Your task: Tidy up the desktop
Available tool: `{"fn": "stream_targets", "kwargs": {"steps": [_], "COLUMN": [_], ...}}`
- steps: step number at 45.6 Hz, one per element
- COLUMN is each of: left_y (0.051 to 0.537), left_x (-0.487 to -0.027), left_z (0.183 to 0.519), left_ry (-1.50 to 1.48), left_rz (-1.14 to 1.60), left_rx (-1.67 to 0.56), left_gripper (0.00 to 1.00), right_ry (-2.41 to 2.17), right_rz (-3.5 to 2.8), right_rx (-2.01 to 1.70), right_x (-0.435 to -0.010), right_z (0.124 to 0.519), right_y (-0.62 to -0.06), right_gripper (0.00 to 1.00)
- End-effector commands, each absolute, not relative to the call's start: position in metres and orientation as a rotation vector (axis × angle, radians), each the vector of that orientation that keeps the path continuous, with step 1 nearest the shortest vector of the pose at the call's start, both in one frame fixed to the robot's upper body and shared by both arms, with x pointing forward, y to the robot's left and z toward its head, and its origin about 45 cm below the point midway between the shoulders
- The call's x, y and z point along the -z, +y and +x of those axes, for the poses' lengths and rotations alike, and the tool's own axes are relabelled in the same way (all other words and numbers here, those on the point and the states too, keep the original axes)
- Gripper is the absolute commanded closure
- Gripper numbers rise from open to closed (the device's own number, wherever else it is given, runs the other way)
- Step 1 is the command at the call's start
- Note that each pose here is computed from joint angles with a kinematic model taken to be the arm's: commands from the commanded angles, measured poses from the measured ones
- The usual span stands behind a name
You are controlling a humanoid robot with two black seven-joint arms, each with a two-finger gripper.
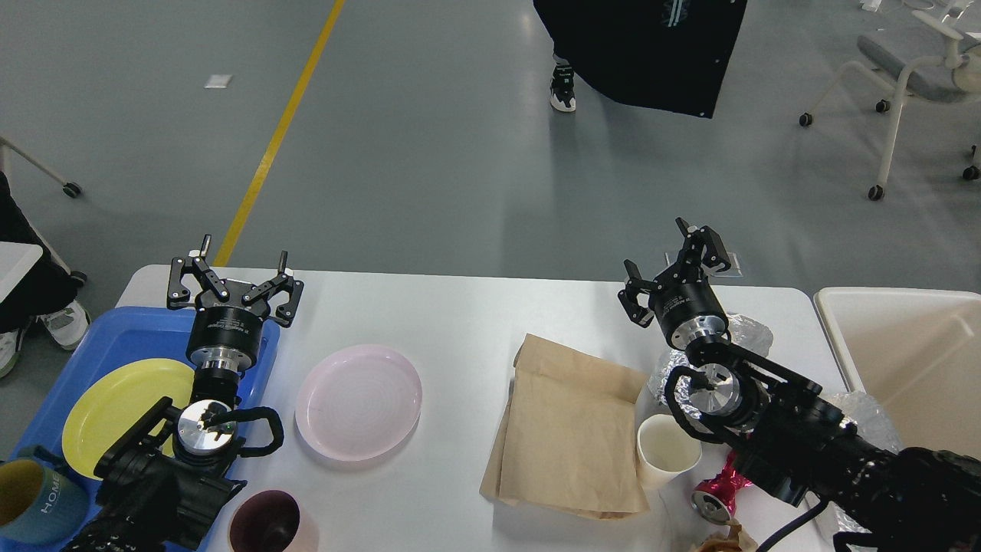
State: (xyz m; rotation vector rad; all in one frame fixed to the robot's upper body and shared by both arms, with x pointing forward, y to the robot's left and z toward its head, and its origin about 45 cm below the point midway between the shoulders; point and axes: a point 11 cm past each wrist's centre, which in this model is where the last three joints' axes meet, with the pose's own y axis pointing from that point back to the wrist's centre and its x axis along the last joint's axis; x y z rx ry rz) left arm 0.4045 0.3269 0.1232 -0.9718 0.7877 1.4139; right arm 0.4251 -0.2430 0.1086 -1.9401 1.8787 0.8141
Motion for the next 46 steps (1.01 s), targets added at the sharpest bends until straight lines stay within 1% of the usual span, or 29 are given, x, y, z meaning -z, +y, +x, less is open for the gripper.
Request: {"fn": "stream_targets", "kwargs": {"steps": [1,8,46], "left_y": [0.324,0.312,0.31], "left_x": [-0.123,-0.121,-0.122], "left_z": [0.405,0.406,0.407], "left_ry": [0.791,0.809,0.809], "left_rz": [-0.979,-1.004,-1.001], "left_rx": [-1.411,-1.397,-1.396], "left_gripper": [0.0,0.0,0.0], "right_ry": [1.879,1.877,1.877], "right_rz": [-1.94,-1.94,-1.94], "right_rx": [-0.814,-0.814,-0.814], "right_x": [-0.109,-0.109,-0.109], "right_z": [0.425,0.425,0.425], "right_y": [-0.243,-0.243,-0.243], "right_gripper": [0.0,0.0,0.0]}}
